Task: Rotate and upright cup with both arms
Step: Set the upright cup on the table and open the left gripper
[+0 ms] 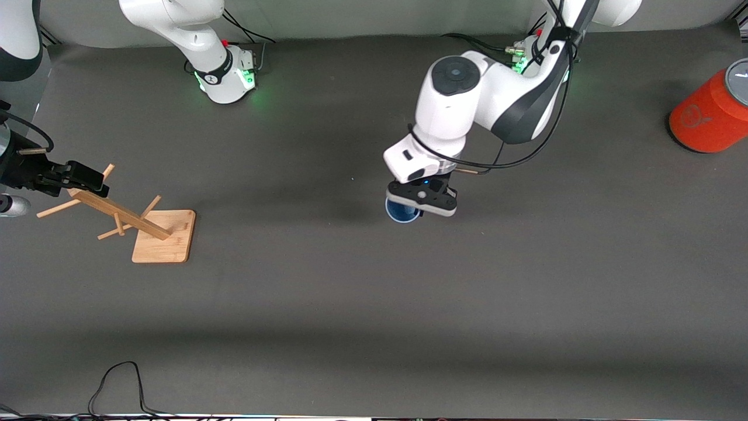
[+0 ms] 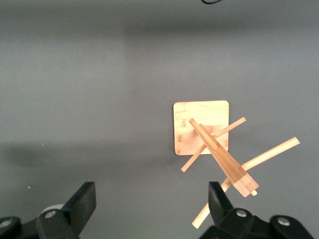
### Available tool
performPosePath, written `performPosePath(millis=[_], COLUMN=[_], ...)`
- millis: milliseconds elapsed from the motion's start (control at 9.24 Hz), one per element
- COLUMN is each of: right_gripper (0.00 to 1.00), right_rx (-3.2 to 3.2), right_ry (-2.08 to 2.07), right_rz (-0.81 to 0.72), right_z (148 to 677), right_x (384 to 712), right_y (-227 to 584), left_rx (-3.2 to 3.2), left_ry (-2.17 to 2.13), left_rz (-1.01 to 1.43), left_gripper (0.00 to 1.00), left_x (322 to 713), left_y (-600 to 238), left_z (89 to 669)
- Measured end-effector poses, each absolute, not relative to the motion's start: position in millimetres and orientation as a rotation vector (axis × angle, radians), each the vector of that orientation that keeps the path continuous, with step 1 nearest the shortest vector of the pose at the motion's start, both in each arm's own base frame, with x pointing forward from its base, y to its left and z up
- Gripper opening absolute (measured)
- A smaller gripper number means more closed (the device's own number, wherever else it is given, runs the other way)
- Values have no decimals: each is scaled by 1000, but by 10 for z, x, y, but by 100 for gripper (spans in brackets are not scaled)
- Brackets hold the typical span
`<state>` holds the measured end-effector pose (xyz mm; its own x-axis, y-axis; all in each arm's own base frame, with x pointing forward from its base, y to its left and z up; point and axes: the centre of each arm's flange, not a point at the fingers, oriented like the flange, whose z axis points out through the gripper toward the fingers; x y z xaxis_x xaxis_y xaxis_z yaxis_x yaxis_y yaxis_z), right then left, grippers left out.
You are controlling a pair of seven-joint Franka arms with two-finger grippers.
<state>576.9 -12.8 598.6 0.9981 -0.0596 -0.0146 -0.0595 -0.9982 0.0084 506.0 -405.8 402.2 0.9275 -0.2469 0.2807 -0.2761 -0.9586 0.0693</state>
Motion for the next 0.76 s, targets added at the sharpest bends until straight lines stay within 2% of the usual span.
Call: performPosePath(millis=[325,758], right_gripper=[100,100], right_rx=[3132,3132], right_ry=[-94,-95], right_rz=[-23,-29], right_z=[5985,5963], right_x=[5770,5780], right_y=[-132,-132], left_rx=[2929,2918], left_ry=[-343,-285], left_rz=[487,497], left_gripper=[7,7], left_x=[4844,4802], left_y=[-3913,-3963], left_z=[3100,2513])
